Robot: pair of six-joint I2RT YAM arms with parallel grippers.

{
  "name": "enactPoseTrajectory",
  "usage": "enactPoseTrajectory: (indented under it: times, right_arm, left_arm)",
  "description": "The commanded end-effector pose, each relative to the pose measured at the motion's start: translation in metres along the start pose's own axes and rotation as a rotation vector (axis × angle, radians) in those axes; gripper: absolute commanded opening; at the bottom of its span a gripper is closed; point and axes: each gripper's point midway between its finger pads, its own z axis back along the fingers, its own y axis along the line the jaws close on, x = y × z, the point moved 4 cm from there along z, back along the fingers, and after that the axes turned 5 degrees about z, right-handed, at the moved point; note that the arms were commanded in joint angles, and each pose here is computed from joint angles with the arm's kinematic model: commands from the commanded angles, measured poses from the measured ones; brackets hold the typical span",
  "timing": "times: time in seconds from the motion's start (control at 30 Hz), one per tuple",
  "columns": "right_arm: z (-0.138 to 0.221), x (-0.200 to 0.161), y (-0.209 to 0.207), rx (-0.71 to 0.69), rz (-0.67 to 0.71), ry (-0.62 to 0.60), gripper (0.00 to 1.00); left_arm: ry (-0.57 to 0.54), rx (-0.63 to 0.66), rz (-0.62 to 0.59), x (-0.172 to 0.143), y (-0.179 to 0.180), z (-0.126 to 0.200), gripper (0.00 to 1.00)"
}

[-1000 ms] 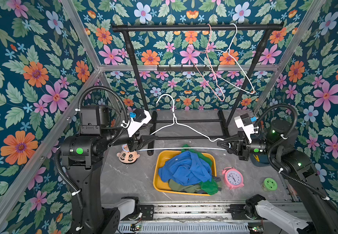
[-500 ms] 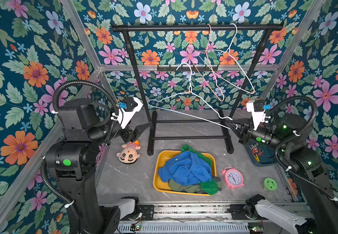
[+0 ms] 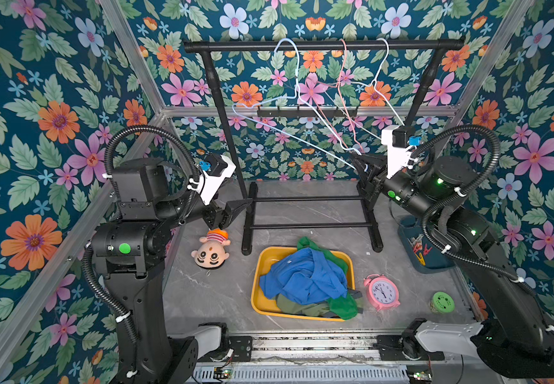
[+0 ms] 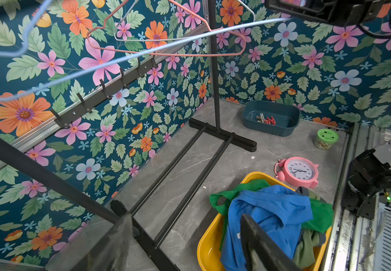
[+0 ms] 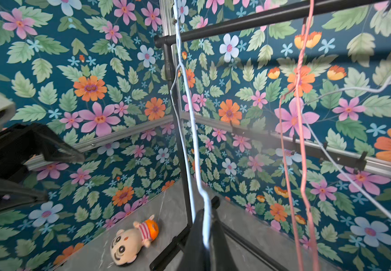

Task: Remove the clothespins securing tank tops to the hanger
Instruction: Place the hanger on the clothesline.

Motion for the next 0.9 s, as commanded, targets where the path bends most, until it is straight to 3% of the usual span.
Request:
enactPoseTrajectory:
  times: [0.0, 0.3, 0.63, 0.67, 0.87]
  right_arm:
    - [-0.014, 0.025, -0.013, -0.121, 0.074, -0.106, 0.00]
    - [-0.070, 0.015, -0.023, -0.208, 0.155, -0.052, 0.00]
    - [-0.089, 0.011, -0.035, -0.297, 0.191, -0.029, 0.00]
    - [-0.104, -0.003, -0.034, -0.292, 0.195, 0.008, 0.00]
    - [-0.106, -0.024, -0.034, -0.302, 0.204, 0.072, 0.00]
  left_arm:
    - [-0.028, 0.034, -0.008, 0.003, 0.004, 0.000, 0.76]
    - [-0.010, 0.015, 0.014, -0.010, 0.003, -0.006, 0.76]
    - [-0.004, 0.002, 0.029, -0.013, 0.007, -0.013, 0.77]
    - [-0.002, -0.003, 0.030, -0.015, 0.007, -0.014, 0.77]
    - [0.006, 0.025, 0.048, -0.019, 0.015, -0.019, 0.77]
